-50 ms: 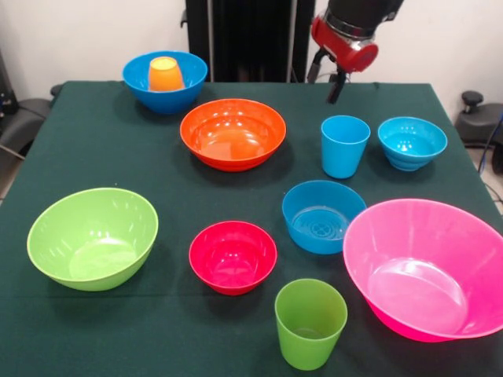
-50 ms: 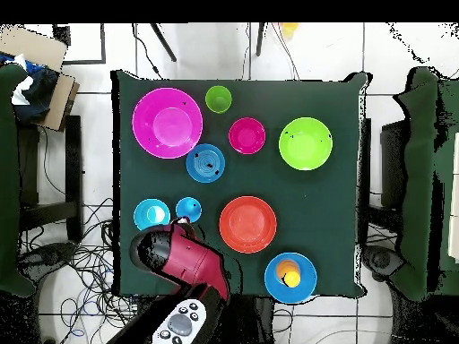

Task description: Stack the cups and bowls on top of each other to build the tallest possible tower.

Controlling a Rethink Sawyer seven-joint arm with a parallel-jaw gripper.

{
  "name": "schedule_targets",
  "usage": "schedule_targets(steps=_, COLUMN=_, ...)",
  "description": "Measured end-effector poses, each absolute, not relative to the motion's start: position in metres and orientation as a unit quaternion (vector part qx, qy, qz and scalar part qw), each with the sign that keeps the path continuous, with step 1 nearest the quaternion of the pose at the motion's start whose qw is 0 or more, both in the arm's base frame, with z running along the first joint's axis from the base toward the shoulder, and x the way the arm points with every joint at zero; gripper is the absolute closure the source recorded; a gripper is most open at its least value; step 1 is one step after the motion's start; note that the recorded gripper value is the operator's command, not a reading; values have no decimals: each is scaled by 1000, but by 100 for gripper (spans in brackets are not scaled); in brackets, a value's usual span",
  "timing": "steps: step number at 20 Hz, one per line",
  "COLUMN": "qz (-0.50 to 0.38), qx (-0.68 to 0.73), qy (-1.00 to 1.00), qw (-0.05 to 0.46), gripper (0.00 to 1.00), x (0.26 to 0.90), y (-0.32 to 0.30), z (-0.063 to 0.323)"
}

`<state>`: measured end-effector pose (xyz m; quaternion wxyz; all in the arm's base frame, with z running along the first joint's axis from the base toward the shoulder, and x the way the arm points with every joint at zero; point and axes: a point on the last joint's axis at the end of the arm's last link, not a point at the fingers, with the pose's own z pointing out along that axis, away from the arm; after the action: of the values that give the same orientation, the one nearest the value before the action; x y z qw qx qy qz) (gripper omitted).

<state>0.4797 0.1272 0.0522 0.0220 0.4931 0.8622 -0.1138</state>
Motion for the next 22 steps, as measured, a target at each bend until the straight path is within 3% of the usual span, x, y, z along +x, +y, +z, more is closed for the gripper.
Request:
schedule_targets(steps=12, qz=-104, qx=506, qy=856, qw=28, gripper=0, x=490, y=137, z=51)
schedule_targets(steps=22, qz=-114, qx=535, qy=836, qw=50, gripper=0, x=510, y=173, z=8)
